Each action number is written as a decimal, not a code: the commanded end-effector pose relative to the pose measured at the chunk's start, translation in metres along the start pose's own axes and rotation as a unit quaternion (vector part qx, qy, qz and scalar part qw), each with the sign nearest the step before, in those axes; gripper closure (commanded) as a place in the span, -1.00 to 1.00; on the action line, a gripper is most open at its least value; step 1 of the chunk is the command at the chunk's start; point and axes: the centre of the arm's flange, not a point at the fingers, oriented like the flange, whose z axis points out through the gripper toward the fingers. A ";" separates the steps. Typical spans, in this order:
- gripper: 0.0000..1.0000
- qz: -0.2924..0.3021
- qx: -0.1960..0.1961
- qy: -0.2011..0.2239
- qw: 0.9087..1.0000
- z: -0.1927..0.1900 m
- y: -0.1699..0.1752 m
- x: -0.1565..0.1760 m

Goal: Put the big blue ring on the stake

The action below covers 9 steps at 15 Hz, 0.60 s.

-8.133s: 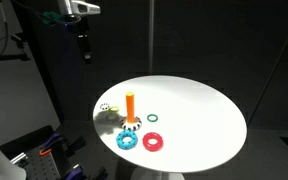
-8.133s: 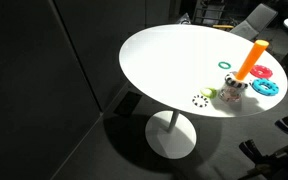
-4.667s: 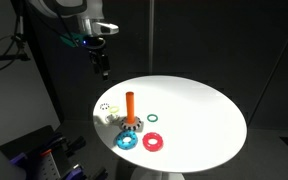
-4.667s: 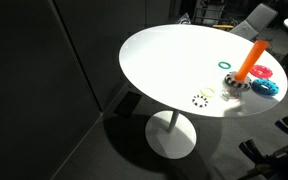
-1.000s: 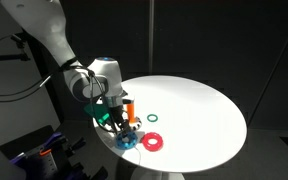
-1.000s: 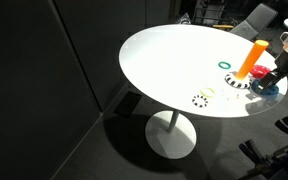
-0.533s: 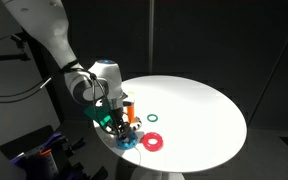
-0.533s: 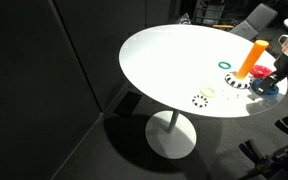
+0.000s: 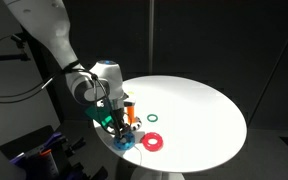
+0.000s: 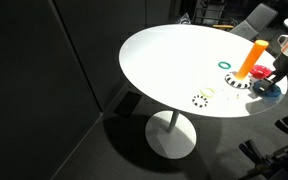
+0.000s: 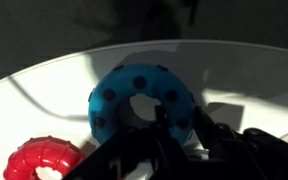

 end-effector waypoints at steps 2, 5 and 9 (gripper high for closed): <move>0.79 0.017 -0.017 0.013 1.000 -0.010 0.009 0.011; 0.79 0.027 -0.028 0.020 0.999 -0.021 0.014 0.016; 0.80 0.041 -0.042 0.021 0.998 -0.035 0.016 0.023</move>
